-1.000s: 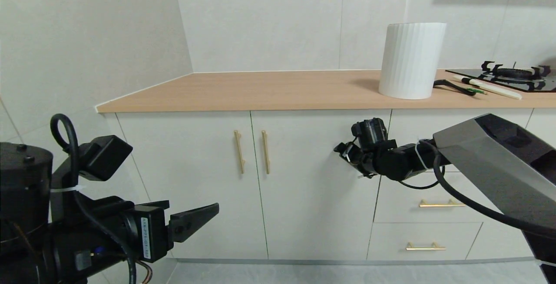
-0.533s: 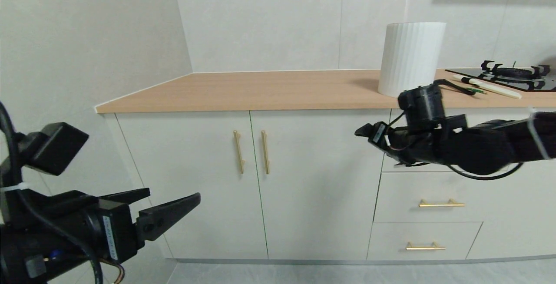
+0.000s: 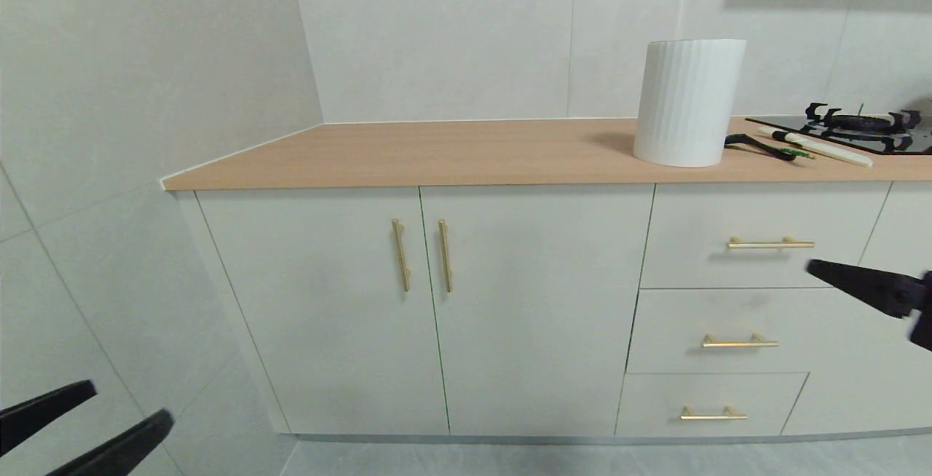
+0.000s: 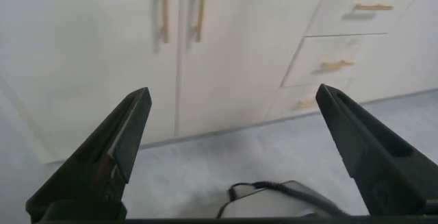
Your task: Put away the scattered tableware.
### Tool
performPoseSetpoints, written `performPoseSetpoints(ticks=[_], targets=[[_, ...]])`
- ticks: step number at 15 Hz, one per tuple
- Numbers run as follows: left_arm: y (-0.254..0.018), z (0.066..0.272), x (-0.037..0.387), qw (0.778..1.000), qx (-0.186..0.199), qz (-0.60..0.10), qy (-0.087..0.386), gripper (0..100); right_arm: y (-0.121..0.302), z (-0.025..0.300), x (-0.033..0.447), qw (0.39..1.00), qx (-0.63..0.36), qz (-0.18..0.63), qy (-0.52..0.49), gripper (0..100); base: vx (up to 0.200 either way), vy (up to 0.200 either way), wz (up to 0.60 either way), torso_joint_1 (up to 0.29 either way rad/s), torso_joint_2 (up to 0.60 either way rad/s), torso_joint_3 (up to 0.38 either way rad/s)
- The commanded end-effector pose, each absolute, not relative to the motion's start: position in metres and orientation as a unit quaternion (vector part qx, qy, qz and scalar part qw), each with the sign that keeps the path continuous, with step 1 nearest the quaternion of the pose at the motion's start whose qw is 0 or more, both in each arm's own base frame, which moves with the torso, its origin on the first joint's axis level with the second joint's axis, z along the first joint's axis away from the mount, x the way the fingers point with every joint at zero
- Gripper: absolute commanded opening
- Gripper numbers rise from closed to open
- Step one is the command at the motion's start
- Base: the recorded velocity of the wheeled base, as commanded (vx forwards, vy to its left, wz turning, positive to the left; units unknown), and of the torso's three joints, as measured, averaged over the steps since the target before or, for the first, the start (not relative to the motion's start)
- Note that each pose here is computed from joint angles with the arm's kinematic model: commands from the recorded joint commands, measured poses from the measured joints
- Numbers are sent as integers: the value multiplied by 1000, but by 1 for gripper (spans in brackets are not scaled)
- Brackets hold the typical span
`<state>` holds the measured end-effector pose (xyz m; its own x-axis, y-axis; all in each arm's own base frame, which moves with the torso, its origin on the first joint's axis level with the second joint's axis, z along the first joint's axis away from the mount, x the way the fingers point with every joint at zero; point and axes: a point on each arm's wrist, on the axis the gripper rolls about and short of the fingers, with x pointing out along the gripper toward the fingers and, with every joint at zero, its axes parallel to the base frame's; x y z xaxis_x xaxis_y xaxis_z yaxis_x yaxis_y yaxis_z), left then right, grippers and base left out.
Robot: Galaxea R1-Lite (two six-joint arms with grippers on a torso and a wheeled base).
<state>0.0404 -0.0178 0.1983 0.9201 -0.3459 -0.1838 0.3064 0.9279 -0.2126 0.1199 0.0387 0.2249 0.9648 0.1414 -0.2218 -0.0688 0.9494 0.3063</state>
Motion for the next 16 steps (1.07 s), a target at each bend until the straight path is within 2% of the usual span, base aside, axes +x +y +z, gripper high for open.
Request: performPoseSetpoints(ticks=[1, 3, 5, 6, 8, 10, 11, 15, 16], targets=[[9, 176, -17, 989, -81, -124, 28, 100, -1, 193, 20, 996, 89, -9, -8, 100, 0, 0, 0, 0, 0, 0], [12, 166, -37, 995, -63, -78, -12, 100, -7, 181, -15, 997, 61, -16, -39, 100, 0, 0, 0, 0, 0, 0], [12, 155, -47, 996, -61, -47, -35, 100, -10, 171, -35, 996, 50, -23, -68, 100, 0, 0, 0, 0, 0, 0], [11, 151, -45, 998, -59, -26, -27, 100, -11, 167, -44, 995, 45, -25, -84, 100, 0, 0, 0, 0, 0, 0], [13, 147, -42, 998, -56, 27, -26, 100, -12, 163, -46, 993, 42, -63, -86, 100, 0, 0, 0, 0, 0, 0], [11, 144, -41, 997, -53, 46, -26, 100, -12, 148, -38, 991, 37, -114, -62, 100, 0, 0, 0, 0, 0, 0], [11, 139, -38, 996, -53, 69, -24, 100, -10, 140, -38, 983, 35, -164, -68, 100, 0, 0, 0, 0, 0, 0], [8, 124, -35, 989, -43, 135, -37, 100, -7, 113, -35, 981, 17, -181, -61, 100, 0, 0, 0, 0, 0, 0], [6, 113, -39, 989, -16, 135, -50, 100, -7, 106, -33, 982, 12, -180, -59, 100, 0, 0, 0, 0, 0, 0]])
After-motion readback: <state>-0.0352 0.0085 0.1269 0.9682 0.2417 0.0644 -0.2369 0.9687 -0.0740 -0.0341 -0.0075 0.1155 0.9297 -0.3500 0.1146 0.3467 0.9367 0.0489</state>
